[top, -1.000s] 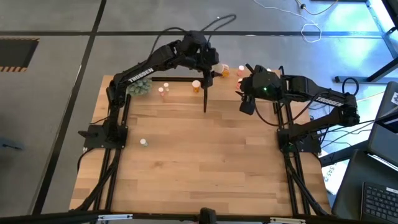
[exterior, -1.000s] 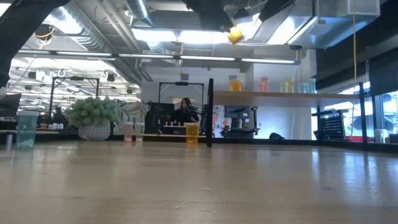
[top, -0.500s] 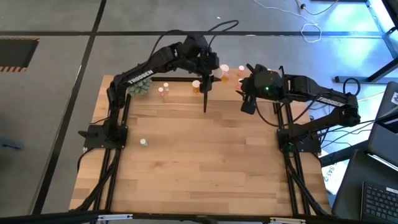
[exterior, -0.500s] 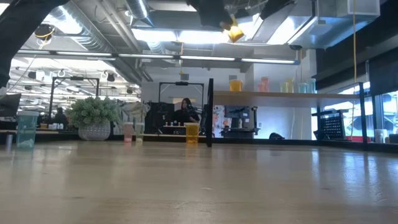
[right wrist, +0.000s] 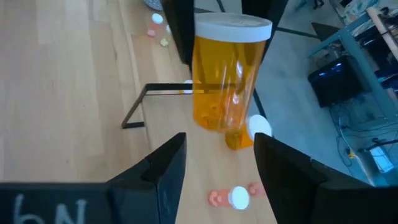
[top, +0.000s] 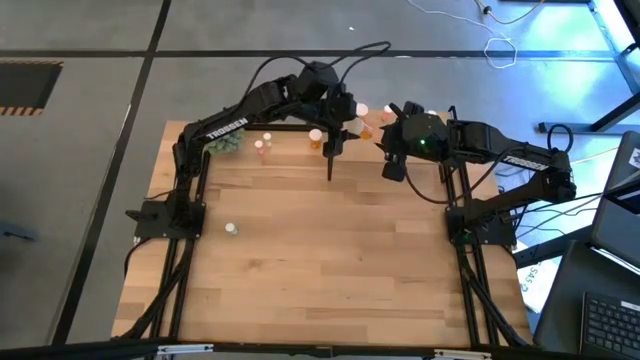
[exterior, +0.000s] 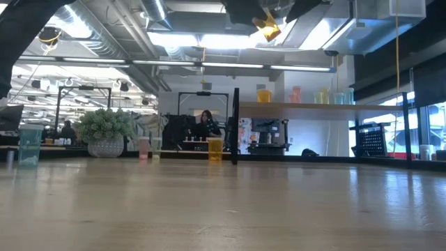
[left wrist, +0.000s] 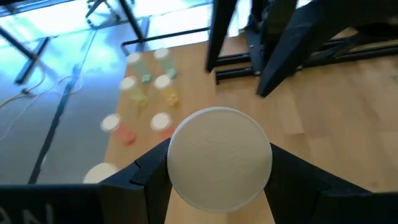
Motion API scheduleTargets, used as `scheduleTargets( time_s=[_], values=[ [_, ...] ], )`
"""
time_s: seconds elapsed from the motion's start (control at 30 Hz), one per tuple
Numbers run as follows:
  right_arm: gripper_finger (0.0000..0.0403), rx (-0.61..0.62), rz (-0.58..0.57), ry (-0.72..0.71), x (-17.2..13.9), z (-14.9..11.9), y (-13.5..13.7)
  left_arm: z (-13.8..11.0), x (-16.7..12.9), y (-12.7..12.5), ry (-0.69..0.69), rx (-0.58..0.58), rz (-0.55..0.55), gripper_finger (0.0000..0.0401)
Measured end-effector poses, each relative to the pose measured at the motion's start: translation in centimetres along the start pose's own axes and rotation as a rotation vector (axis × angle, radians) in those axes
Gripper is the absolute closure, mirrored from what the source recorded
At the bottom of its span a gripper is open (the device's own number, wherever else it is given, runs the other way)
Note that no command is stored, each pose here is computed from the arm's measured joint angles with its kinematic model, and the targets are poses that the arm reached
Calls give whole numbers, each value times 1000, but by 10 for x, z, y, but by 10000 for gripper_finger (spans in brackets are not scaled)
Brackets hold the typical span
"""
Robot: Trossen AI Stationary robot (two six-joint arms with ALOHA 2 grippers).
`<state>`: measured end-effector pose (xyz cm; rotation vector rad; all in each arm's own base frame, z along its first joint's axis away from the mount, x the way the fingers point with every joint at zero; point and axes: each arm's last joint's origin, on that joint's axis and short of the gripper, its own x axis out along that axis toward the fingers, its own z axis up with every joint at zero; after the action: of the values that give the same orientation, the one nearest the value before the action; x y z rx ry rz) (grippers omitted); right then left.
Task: Pick and place medicine bottles onto shelf by color
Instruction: Put the bottom orange pill bottle on the shelf aligned with the other orange pill bottle
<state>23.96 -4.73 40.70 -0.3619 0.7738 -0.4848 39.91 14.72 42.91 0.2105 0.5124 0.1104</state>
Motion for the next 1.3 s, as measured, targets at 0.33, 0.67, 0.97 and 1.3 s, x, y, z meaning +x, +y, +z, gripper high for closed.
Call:
scheduleTargets(
  time_s=[0.33, 0.67, 0.97, 1.3],
  values=[
    [222, -6, -50, 19, 2, 0, 0, -1, 0, 1, 9, -1, 15, 202],
    [185, -47, -68, 33, 6, 1, 1, -1, 0, 1, 9, -1, 14, 202],
    [188, 0, -18, 23, 6, 1, 2, -1, 0, 1, 10, -2, 14, 202],
    [188, -11, -5, 22, 11, 3, 5, -1, 0, 1, 9, -2, 14, 202]
  ],
)
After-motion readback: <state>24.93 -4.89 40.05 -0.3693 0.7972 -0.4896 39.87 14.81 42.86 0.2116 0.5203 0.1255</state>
